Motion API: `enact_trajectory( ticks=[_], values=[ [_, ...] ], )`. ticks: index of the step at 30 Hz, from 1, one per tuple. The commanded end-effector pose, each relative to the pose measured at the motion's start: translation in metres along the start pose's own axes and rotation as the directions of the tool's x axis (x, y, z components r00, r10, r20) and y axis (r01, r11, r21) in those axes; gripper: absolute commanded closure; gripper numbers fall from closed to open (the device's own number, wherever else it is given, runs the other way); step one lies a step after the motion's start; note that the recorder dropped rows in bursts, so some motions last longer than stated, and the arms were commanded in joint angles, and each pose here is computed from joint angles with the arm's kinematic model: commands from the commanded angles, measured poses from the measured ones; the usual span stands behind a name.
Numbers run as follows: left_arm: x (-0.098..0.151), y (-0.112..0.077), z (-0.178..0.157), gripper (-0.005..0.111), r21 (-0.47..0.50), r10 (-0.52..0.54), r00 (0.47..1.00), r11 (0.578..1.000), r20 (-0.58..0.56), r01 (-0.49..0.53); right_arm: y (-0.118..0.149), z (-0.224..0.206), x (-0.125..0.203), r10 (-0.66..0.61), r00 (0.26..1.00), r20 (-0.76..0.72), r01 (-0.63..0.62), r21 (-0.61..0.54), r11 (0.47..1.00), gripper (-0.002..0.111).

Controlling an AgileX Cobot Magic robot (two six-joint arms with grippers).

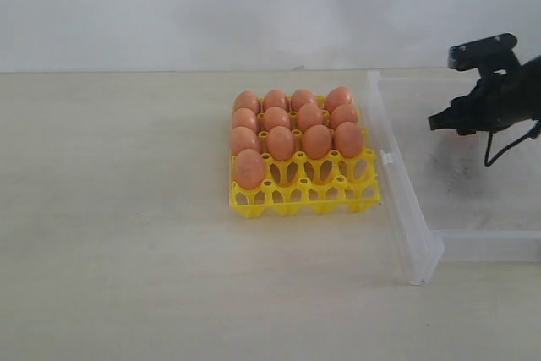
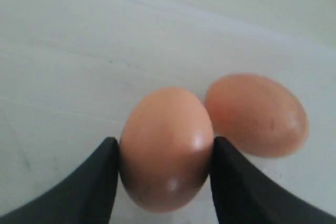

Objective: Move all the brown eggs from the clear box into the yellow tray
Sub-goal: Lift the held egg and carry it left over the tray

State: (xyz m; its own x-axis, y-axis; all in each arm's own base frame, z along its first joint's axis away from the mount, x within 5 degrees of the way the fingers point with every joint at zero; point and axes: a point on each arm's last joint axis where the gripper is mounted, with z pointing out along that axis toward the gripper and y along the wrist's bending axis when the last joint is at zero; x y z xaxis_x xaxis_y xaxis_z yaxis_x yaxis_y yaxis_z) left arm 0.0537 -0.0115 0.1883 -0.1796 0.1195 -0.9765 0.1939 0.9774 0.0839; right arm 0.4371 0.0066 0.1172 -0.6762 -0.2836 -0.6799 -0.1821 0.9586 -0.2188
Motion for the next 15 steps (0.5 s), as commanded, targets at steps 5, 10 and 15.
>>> enact_trajectory(
  ticks=[5,10,15],
  values=[
    [0.0,0.0,0.0,0.103,-0.007,0.006,1.0,1.0,0.007,-0.006,0.045,-0.021,-0.037,-0.424,0.9,0.103,0.375,0.314,0.872,0.108],
    [0.0,0.0,0.0,0.103,-0.007,0.006,1.0,1.0,0.007,-0.006,0.052,-0.033,-0.04,0.087,0.886,0.455,-0.213,0.233,0.949,0.108],
    [0.0,0.0,0.0,0.103,-0.007,0.006,1.0,1.0,0.007,-0.006,0.111,-0.07,-0.032,0.399,0.575,0.714,0.031,-0.506,0.862,0.108]
  ],
)
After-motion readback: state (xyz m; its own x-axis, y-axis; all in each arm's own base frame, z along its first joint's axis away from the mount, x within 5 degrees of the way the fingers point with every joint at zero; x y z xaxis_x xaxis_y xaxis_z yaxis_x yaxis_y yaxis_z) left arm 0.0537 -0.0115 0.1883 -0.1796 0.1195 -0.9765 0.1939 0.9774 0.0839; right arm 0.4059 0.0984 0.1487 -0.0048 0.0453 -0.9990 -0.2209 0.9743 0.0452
